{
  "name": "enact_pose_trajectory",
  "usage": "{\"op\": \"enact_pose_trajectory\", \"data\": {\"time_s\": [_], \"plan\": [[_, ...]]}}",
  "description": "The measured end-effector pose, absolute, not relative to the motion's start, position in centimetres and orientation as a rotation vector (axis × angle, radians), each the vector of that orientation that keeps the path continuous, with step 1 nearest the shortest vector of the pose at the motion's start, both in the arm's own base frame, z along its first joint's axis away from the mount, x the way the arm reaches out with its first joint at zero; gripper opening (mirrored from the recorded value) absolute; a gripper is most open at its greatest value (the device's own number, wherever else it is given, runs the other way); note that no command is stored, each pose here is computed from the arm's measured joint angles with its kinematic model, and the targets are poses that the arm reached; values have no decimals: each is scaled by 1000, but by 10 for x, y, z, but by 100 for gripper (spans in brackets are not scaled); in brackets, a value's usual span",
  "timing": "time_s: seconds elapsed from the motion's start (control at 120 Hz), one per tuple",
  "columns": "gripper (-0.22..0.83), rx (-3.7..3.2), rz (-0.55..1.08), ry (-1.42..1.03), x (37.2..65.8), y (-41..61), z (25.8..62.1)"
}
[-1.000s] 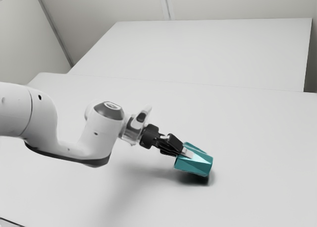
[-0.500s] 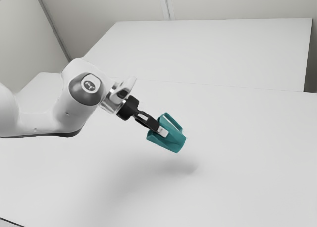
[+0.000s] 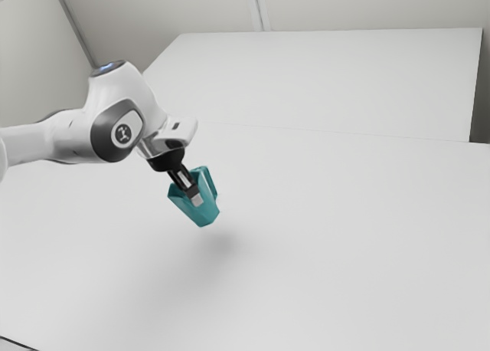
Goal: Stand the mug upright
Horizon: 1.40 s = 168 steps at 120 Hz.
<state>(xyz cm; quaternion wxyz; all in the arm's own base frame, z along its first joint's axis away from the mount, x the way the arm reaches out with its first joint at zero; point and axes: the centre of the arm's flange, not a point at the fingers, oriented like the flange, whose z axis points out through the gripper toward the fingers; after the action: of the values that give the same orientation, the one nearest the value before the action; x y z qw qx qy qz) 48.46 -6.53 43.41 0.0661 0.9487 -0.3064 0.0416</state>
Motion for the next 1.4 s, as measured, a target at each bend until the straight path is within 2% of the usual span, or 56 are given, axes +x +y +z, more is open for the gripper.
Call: {"op": "enact_pose_trajectory", "data": {"time_s": [0.317,0.808,1.4], "plan": [[-17,3008,48,-896,491,-57,408],[-17,3095,51,-829,507,-58,380],[-17,3118,23,-743,511,-56,354]]}}
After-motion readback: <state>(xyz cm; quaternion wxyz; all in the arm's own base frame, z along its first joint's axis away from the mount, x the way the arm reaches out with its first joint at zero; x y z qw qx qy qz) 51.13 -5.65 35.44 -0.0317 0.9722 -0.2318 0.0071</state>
